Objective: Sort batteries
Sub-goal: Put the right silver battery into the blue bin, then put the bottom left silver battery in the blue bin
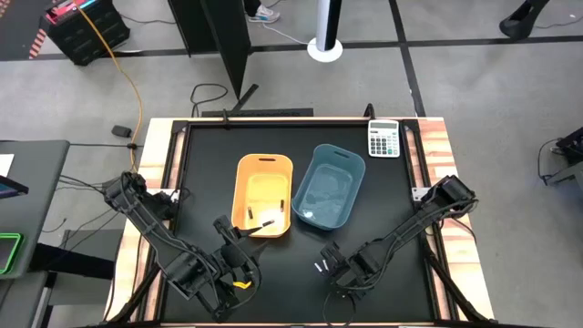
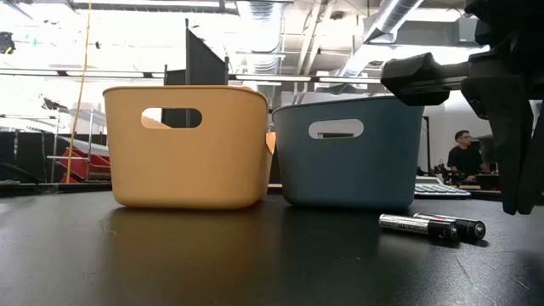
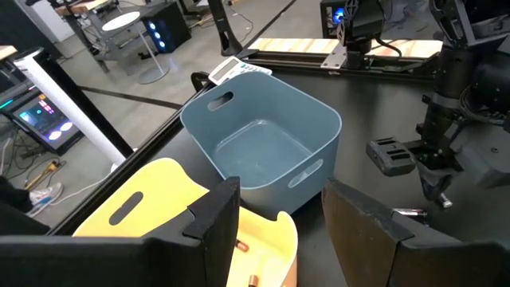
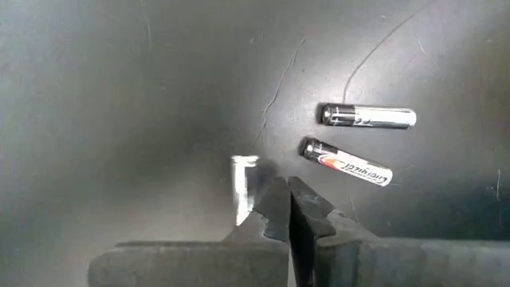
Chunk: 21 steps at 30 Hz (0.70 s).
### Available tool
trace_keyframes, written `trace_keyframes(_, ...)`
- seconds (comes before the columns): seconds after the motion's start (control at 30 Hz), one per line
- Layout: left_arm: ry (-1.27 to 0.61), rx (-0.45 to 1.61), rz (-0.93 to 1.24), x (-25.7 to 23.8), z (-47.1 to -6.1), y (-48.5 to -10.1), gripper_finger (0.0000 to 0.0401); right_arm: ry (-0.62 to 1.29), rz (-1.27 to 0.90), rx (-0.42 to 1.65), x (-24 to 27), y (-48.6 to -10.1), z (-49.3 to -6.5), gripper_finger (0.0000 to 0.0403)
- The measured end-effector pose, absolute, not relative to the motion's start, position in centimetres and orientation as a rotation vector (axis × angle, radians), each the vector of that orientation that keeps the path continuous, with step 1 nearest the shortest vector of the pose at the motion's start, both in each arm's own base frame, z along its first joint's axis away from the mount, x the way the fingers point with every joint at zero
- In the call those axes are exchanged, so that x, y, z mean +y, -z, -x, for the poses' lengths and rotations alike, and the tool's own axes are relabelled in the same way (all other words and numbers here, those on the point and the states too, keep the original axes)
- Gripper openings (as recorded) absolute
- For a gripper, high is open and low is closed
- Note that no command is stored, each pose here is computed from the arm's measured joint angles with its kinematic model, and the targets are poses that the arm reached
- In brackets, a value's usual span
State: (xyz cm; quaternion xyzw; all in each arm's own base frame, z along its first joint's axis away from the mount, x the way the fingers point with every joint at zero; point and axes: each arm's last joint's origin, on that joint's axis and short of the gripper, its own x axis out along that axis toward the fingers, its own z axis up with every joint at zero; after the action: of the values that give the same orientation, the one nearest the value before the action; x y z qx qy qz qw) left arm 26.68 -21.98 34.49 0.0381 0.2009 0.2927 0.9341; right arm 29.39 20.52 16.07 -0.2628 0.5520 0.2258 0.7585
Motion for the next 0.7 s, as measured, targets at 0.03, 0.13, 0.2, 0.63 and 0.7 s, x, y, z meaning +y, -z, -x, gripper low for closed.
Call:
trace_keyframes(0.03,-0.599,0.411,-0.078,-22.0,-26.7,-34.5,0.0173,-0.488,0.569,1.208,20.5,-16.0,-29.4,0.0012)
trace_keyframes(0.13,-0.599,0.411,-0.078,-22.0,-26.7,-34.5,0.0173,-0.472,0.553,1.224,20.4,-16.0,-29.3,0.0027)
trace_keyframes(0.2,-0.599,0.411,-0.078,-22.0,-26.7,-34.5,0.0173,-0.453,0.546,1.264,20.2,-16.2,-28.8,0.0051)
trace_keyframes(0.63,-0.598,0.415,-0.086,-22.0,-26.6,-34.5,0.0173,-0.427,0.549,1.266,25.0,-16.3,-23.8,0.0232)
trace_keyframes(0.7,-0.597,0.416,-0.089,-21.9,-26.7,-34.5,0.0173,-0.397,0.559,1.271,25.2,-15.7,-23.8,0.0232)
